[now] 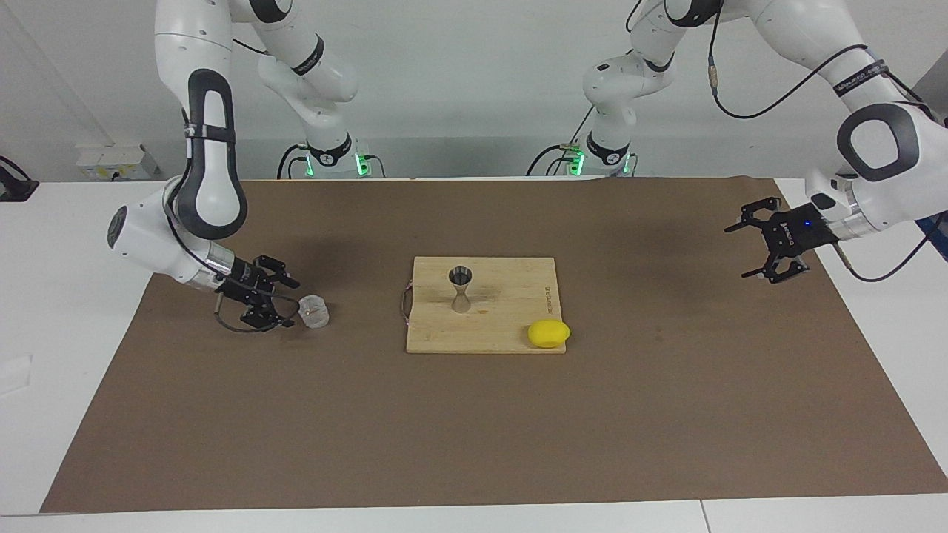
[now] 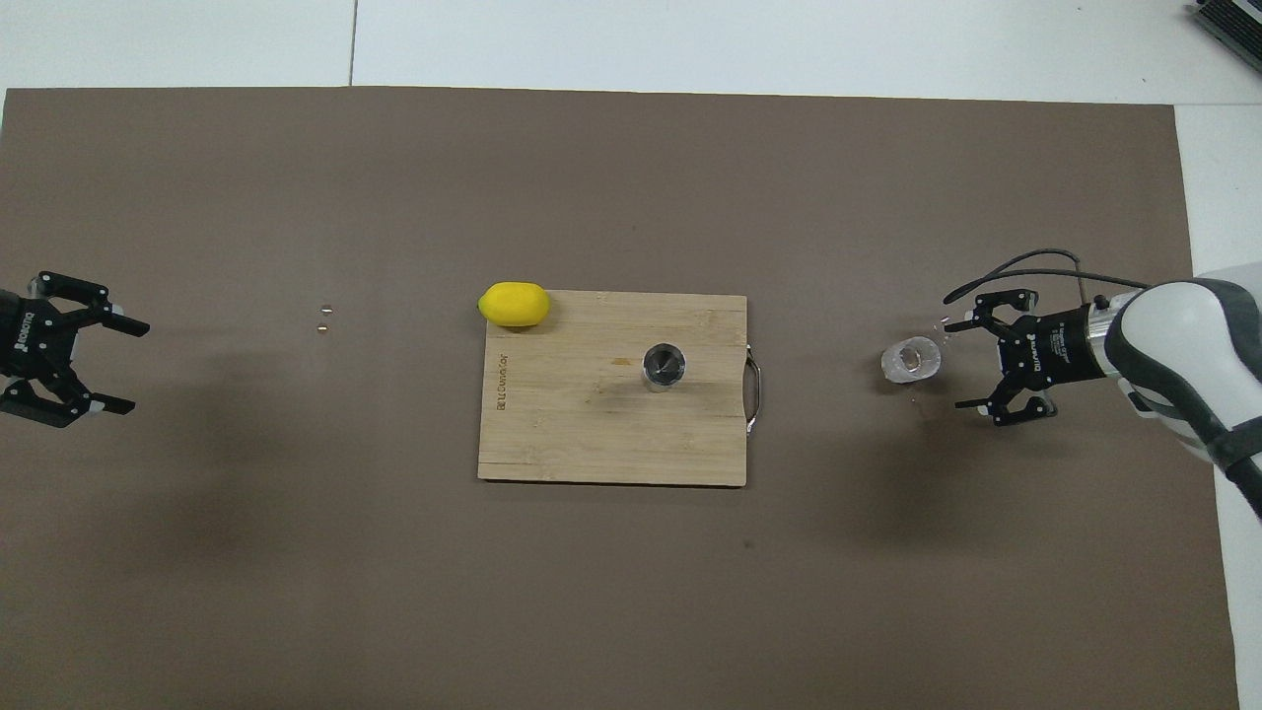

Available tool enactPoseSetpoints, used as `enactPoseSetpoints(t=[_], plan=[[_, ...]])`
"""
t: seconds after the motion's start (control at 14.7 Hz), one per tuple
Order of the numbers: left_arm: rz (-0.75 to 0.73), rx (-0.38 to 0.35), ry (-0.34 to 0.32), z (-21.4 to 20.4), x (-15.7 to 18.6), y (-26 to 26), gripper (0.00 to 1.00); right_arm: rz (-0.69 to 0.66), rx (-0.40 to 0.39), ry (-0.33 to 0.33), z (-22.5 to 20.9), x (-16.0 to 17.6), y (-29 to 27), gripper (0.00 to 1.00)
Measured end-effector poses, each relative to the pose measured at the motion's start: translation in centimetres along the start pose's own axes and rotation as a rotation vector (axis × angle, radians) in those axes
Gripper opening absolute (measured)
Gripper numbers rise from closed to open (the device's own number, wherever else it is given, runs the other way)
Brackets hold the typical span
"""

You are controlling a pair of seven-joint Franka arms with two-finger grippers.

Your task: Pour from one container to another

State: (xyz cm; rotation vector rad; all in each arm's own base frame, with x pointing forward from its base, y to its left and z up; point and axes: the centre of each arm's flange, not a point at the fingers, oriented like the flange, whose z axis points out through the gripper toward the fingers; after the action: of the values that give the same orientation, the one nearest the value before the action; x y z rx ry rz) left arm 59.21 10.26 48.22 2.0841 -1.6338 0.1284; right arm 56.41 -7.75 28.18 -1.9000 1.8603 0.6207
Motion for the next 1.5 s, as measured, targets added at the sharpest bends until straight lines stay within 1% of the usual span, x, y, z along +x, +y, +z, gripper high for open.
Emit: enactPoseSetpoints(t=[0.14, 0.34, 0.48, 0.54, 0.61, 0.68, 0.88, 0.95, 1.02, 1.09, 1.16, 1.22, 1.29, 1.5], plan=[[-0.063, 0.031, -0.017, -1.8, 1.8, 1.2, 1.00, 0.000, 0.001, -0.012, 0.6, 0.3, -0.1, 1.00], [-0.077, 0.079, -0.060, -3.5, 5.1, 2.0, 1.00, 0.003, 0.012, -0.023, 0.9, 0.0, -0.3, 1.00], [-0.134, 0.096, -0.080, -3.9, 6.2, 2.1, 1.00, 0.008, 0.021, -0.035, 1.0, -0.4, -0.5, 0.98], [-0.186, 0.103, -0.089, -3.9, 6.3, 2.2, 1.00, 0.007, 0.020, -0.036, 1.1, -0.5, -0.5, 0.98], [-0.247, 0.112, -0.099, -4.1, 6.3, 2.2, 1.00, 0.006, 0.020, -0.037, 1.2, -0.6, -0.5, 0.94], [-0.309, 0.127, -0.118, -4.3, 6.5, 2.4, 1.00, 0.005, 0.019, -0.038, 1.2, -0.6, -0.5, 0.94], [-0.518, 0.207, -0.194, -5.4, 8.0, 3.8, 1.00, 0.006, 0.021, -0.041, 1.3, -0.7, -0.5, 0.89], [-0.599, 0.236, -0.209, -5.8, 8.4, 4.3, 1.00, 0.010, 0.026, -0.050, 1.3, -0.8, -0.6, 0.88], [-0.685, 0.263, -0.213, -6.1, 8.7, 4.7, 1.00, 0.012, 0.029, -0.055, 1.3, -0.9, -0.6, 0.81], [-0.771, 0.288, -0.207, -6.4, 9.2, 5.2, 1.00, 0.009, 0.027, -0.058, 1.5, -1.2, -0.7, 0.81], [-0.847, 0.308, -0.193, -6.7, 9.7, 5.7, 1.00, 0.005, 0.025, -0.063, 1.8, -1.6, -0.8, 0.77], [-0.907, 0.327, -0.179, -7.1, 10.4, 6.3, 1.00, 0.005, 0.026, -0.071, 2.0, -2.0, -0.8, 0.63], [-0.946, 0.341, -0.169, -7.3, 11.2, 6.9, 1.00, 0.007, 0.030, -0.081, 2.2, -2.4, -0.9, 0.52], [-1.011, 0.368, -0.150, -7.8, 12.3, 7.9, 1.00, 0.003, 0.028, -0.084, 2.5, -2.8, -1.0, 0.52]])
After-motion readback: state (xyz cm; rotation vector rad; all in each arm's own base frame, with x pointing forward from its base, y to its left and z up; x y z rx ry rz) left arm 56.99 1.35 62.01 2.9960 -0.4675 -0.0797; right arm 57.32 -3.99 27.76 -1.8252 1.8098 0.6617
